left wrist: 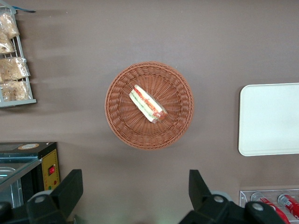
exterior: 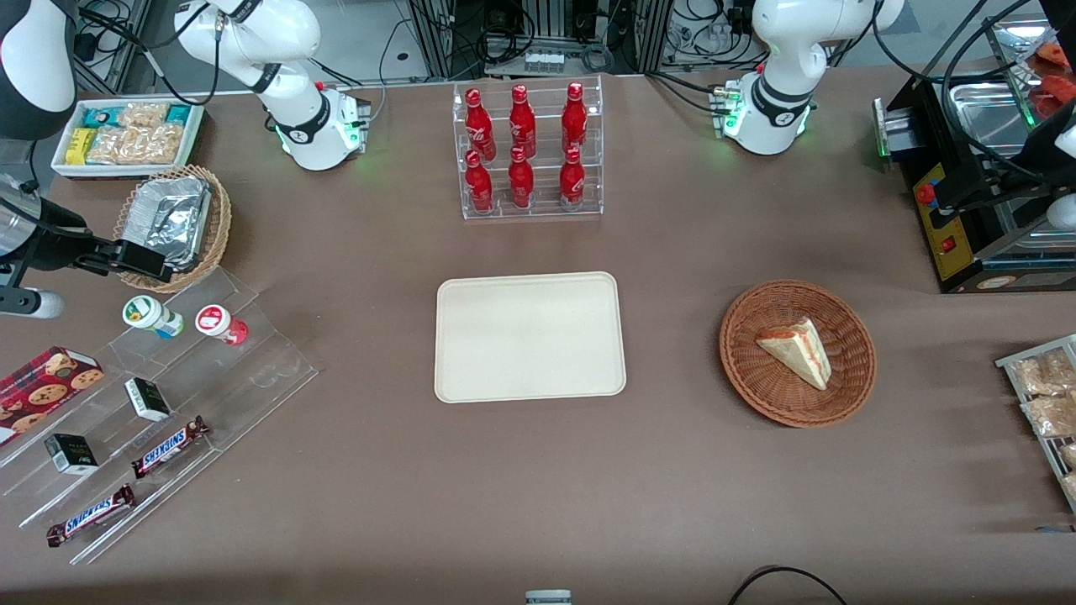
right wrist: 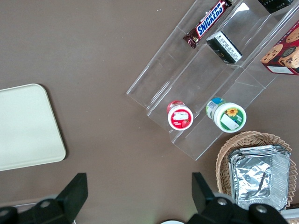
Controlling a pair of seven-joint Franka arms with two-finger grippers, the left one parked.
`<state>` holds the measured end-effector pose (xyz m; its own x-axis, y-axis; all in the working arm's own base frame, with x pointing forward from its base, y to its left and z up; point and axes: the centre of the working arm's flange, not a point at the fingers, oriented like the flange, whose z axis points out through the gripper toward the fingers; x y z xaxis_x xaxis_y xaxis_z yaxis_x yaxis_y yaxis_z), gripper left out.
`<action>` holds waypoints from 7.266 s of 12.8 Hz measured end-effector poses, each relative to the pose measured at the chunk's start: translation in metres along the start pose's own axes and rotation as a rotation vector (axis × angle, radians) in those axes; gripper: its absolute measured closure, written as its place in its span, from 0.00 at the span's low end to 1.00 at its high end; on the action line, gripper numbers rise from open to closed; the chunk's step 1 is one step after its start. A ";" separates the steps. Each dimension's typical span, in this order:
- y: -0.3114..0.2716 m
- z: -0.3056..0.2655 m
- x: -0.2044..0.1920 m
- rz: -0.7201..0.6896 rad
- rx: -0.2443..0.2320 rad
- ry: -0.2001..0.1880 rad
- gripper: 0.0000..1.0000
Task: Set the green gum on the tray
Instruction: 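Lower the open right gripper over the green sunflower gum tub on the stand, then close the right gripper on the green gum tub and lift it, then carry the held gum tub over the cream tray and lower it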
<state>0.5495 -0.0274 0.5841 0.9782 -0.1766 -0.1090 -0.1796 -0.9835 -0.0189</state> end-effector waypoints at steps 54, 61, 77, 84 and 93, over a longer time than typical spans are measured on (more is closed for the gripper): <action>0.152 0.202 -0.011 -0.774 -0.032 0.164 0.41; 0.086 0.083 0.002 -0.785 0.027 0.090 0.41; -0.366 0.163 -0.067 -0.279 0.036 0.082 0.41; -0.451 0.275 -0.088 -0.162 0.063 0.174 0.41; -0.473 0.359 -0.099 -0.154 0.038 0.203 0.41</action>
<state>0.5009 0.4690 0.2470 0.9945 -0.0325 0.0997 -0.0269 -0.9980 -0.0576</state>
